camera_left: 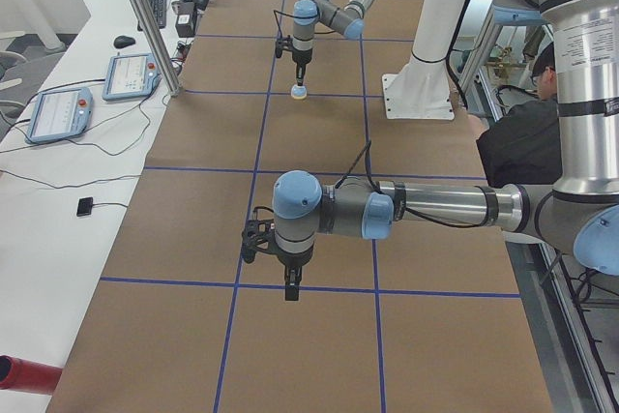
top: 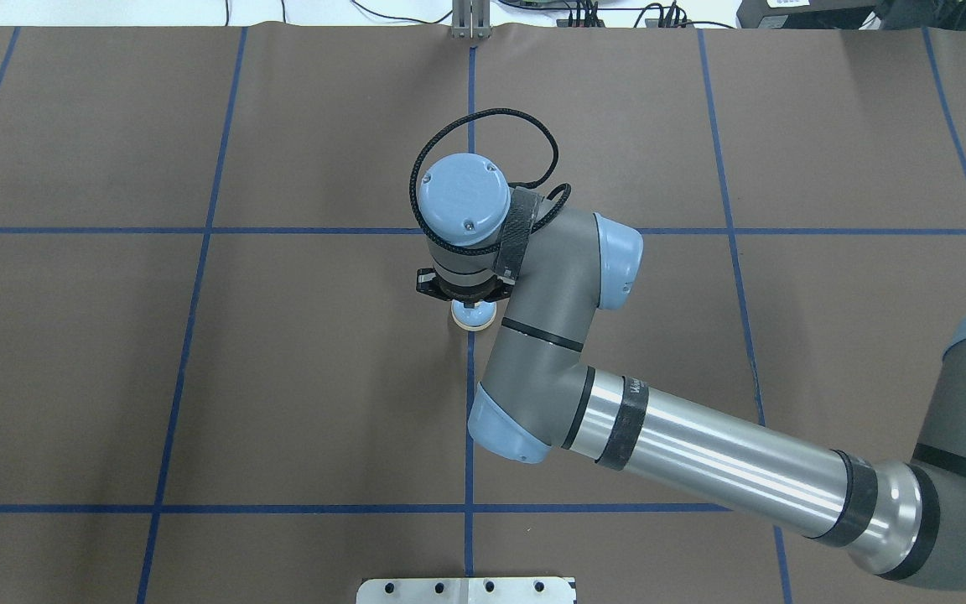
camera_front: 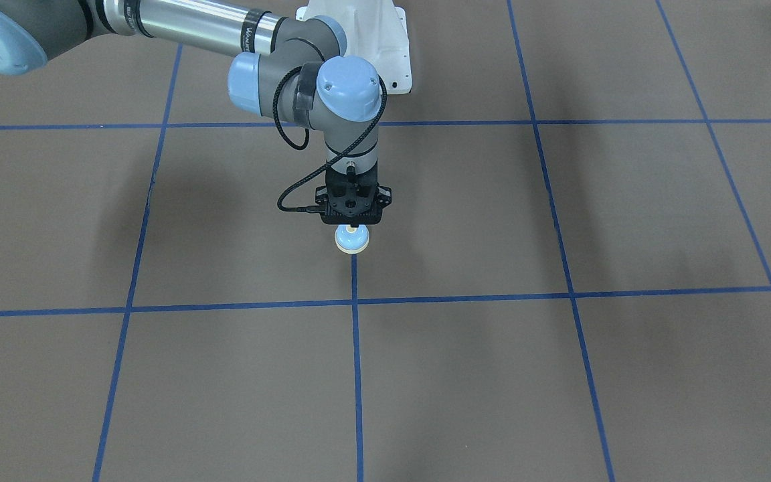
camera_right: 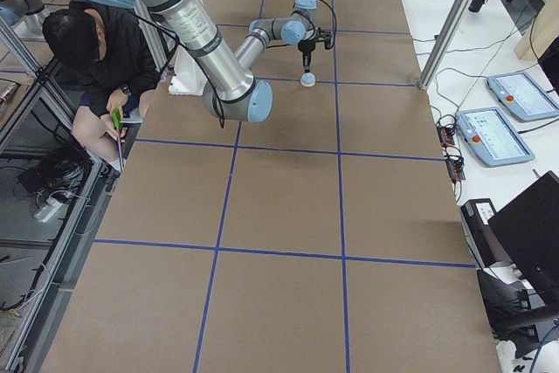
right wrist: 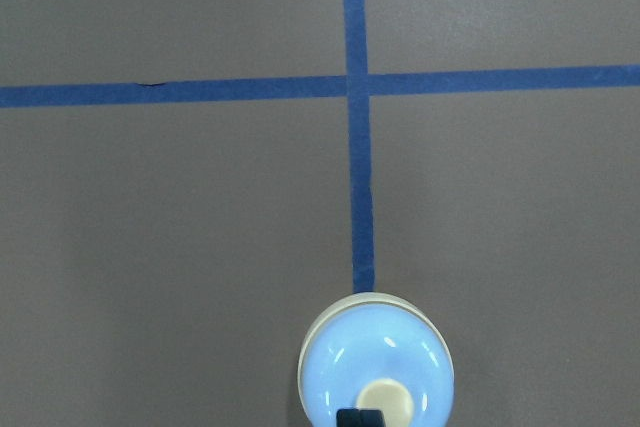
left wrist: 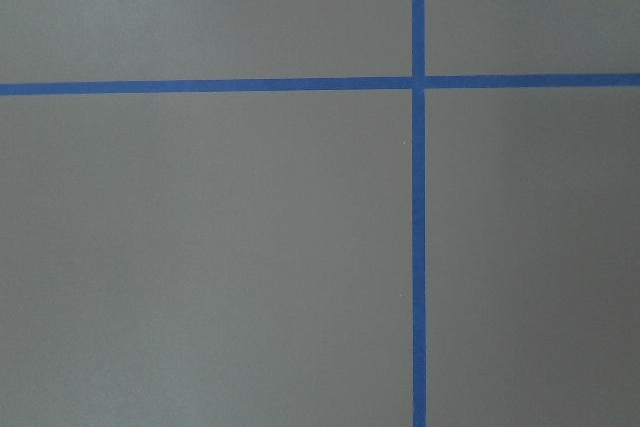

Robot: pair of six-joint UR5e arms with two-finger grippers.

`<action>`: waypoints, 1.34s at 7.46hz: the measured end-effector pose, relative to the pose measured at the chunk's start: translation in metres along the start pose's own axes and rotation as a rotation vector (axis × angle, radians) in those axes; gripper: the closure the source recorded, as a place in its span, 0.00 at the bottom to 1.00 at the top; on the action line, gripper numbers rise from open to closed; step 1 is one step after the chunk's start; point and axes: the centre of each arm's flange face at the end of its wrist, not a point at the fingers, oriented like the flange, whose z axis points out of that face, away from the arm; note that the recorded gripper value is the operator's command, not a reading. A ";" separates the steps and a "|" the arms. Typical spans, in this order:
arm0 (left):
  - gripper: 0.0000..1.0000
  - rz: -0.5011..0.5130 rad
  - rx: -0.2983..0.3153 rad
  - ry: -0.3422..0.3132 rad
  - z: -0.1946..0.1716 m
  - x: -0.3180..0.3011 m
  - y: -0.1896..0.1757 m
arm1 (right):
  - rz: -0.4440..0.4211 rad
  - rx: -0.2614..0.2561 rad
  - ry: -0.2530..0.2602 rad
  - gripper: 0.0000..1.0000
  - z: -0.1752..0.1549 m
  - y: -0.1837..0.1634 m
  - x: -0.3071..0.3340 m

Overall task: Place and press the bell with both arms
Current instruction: 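Press down on the bell's top button with the right gripper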

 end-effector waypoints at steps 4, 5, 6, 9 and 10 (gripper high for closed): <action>0.00 0.001 0.001 0.000 0.000 0.000 -0.001 | 0.000 0.001 0.014 1.00 0.006 0.000 0.003; 0.00 0.001 0.001 0.000 -0.001 0.001 -0.001 | -0.001 0.000 0.016 1.00 0.007 0.001 0.004; 0.00 0.002 0.002 0.000 -0.001 0.001 -0.001 | -0.002 -0.001 0.018 1.00 0.009 0.001 0.005; 0.00 0.002 0.002 0.000 -0.001 0.001 -0.001 | -0.004 -0.001 0.022 1.00 0.011 0.003 0.006; 0.00 0.001 0.002 0.000 -0.001 0.001 -0.001 | -0.005 -0.001 0.023 1.00 0.012 0.003 0.006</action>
